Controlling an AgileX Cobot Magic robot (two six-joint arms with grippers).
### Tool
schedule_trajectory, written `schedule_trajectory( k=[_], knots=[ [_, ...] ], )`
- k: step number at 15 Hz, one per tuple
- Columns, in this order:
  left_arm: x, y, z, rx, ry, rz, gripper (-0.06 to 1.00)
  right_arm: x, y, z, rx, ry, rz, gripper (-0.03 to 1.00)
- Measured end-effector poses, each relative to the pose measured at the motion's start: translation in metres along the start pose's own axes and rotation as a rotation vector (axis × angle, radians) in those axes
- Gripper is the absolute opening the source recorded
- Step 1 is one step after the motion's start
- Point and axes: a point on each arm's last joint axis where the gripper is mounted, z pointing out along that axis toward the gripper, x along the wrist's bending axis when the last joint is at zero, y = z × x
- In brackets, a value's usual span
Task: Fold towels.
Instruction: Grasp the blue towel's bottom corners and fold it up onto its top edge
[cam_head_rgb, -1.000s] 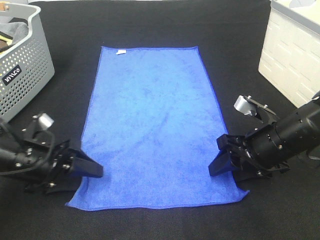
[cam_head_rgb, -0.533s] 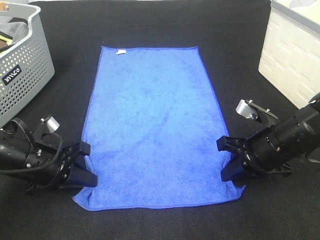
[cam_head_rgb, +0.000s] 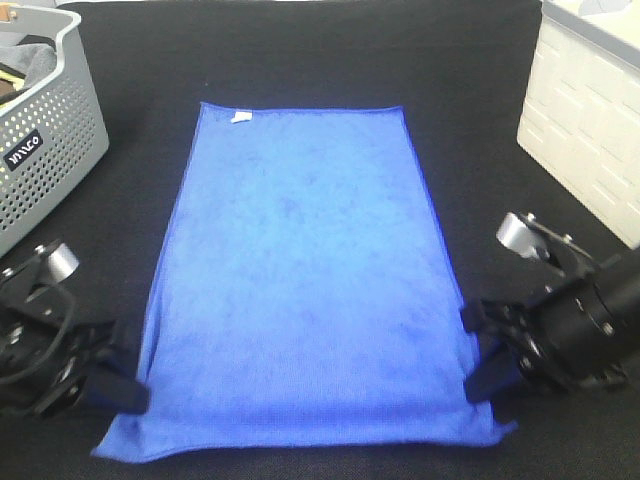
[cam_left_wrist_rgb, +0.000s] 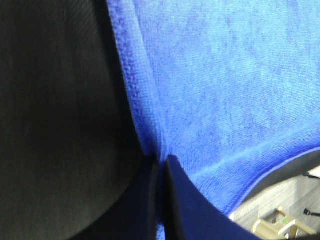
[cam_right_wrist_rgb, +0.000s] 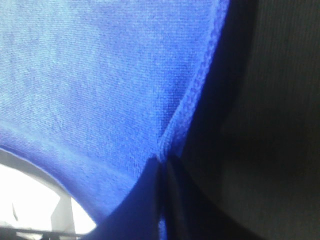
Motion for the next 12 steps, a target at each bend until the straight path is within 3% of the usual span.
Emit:
schedule_trajectory(
  k=[6,9,12],
  knots=[
    [-0.001,-0.038,-0.026,0.012,0.006,0.008,0.01,-0.001,-0.045,-0.017,-0.001,0.017,0.01,0.0],
    [-0.002,-0.035,-0.027,-0.006,0.007,0.012,0.01,0.002,-0.039,-0.02,-0.027,0.018,-0.008,0.0],
    [-0.015,-0.001,-0.035,-0.139,0.027,0.068,0.01,0.019,0.003,-0.031,-0.123,0.037,-0.083,0.0]
  ],
)
